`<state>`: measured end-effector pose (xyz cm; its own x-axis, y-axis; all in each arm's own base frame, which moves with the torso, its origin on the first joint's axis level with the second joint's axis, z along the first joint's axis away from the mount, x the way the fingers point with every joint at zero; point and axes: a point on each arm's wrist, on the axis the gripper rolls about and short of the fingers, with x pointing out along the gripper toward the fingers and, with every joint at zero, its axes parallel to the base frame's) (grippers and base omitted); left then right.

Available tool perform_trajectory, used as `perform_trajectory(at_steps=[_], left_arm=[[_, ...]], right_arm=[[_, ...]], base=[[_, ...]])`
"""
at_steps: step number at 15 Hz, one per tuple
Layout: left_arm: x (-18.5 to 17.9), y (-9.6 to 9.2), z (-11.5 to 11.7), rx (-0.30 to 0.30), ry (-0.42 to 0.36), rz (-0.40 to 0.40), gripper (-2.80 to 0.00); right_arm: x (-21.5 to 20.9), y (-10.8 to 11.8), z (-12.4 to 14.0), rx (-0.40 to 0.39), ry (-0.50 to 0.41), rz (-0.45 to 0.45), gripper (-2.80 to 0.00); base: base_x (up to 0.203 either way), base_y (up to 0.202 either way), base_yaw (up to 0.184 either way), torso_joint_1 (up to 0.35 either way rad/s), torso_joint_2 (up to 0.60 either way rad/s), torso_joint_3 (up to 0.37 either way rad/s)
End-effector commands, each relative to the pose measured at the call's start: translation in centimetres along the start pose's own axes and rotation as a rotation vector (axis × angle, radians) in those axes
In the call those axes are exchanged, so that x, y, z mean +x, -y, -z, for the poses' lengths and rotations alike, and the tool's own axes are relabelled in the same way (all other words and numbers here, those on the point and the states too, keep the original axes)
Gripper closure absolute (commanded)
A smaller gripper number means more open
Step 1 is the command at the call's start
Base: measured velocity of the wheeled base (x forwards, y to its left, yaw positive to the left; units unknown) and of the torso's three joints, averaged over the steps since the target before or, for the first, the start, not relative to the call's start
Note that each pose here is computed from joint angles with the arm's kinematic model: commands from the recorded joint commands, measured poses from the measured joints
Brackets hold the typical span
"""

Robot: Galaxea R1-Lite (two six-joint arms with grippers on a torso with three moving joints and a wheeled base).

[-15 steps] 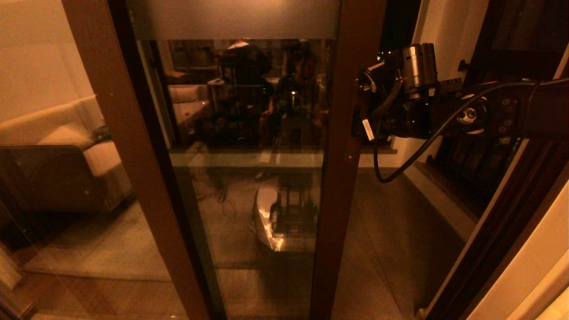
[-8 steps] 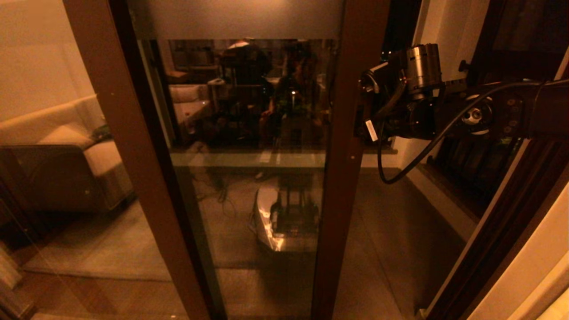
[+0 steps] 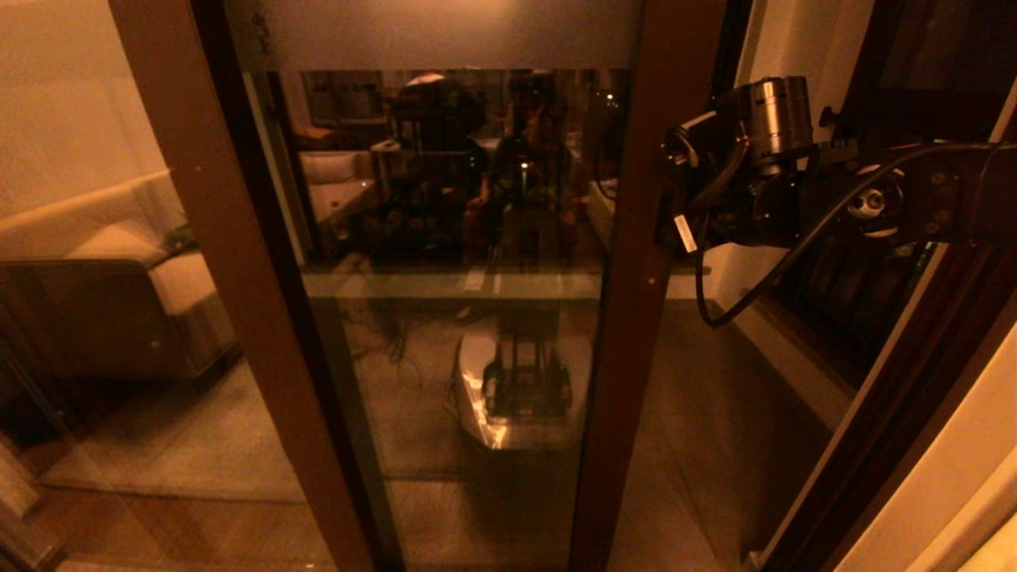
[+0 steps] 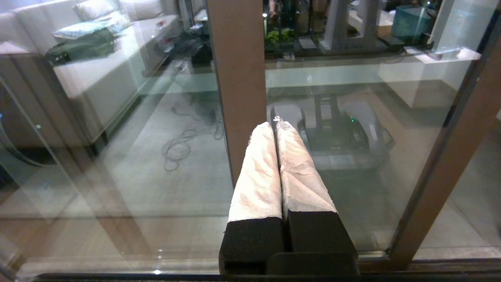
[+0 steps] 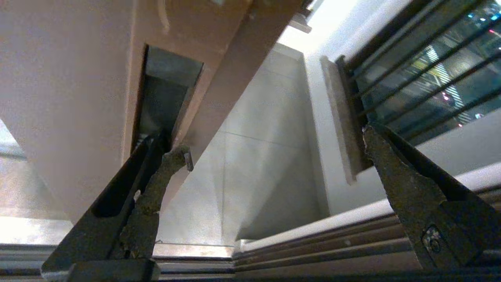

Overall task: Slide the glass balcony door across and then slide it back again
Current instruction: Close the slid door

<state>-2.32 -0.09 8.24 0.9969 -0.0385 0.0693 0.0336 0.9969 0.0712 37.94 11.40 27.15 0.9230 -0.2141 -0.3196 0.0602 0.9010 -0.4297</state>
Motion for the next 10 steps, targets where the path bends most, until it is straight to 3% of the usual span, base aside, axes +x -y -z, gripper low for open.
perform_trajectory(at_steps=[1, 10], left_arm=[[0.2, 0.1, 0.9, -0.001, -0.031, 0.002, 0.0], [0.2, 0.1, 0.9, -0.001, -0.031, 0.002, 0.0]], right_arm=[[0.0, 0.5, 0.0, 0.004, 0.003, 0.008, -2.8], [0.4, 1.7, 0.9, -0.037, -0.033, 0.041, -2.8]], base=[[0.0, 0.0, 0.0, 0.0, 0.0, 0.0], [0.0, 0.0, 0.0, 0.0, 0.0, 0.0]])
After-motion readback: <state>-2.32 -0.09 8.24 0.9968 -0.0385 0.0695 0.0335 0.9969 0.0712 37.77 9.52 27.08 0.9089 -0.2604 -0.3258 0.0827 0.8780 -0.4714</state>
